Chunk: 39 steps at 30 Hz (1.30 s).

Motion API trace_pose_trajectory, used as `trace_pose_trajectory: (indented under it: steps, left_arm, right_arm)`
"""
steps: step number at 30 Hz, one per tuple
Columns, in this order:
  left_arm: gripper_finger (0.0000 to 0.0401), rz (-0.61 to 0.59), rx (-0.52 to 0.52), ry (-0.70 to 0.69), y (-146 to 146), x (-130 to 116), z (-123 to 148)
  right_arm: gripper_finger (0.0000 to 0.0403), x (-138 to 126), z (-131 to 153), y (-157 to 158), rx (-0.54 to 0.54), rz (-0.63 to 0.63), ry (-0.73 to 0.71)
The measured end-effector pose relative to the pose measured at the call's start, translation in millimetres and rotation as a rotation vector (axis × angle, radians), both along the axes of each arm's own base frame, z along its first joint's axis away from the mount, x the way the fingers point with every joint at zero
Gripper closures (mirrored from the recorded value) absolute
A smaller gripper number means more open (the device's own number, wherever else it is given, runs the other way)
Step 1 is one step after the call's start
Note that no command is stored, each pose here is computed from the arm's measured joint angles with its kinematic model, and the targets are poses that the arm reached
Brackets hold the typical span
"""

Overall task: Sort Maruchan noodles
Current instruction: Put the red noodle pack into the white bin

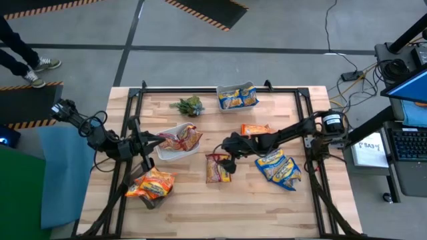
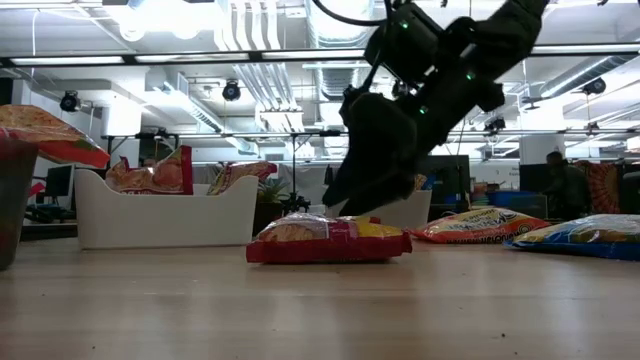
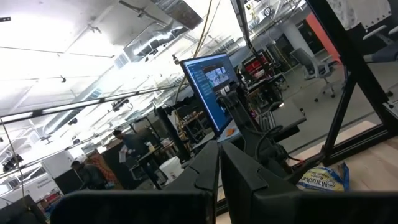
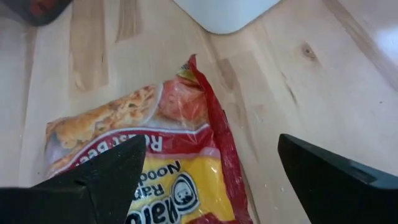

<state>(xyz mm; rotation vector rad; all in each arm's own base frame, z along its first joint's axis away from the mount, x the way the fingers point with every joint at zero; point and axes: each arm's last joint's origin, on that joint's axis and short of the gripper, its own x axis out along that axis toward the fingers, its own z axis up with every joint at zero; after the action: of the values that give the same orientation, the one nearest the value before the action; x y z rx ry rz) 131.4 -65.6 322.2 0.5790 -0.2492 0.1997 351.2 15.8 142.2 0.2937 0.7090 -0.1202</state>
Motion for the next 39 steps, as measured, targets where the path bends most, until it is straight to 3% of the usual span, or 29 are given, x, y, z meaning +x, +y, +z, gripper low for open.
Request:
trace_pose_trajectory:
  steps: [22, 32, 39]
  left_arm:
    - [0.0401, 0.001, 0.001, -0.002, 0, 0, 0]
    - [0.0401, 0.000, 0.000, -0.001, 0, 0, 0]
    - [0.0401, 0.002, 0.005, 0.002, 0, 1, 0]
  right_arm:
    - [0.0069, -1, -1, 6, 0.028, -0.005, -0.095]
    - [0.0071, 15, -34, 10, 0.054, -0.006, -0.117]
    - [0.0109, 22, -33, 11, 0.067, 0.013, -0.125]
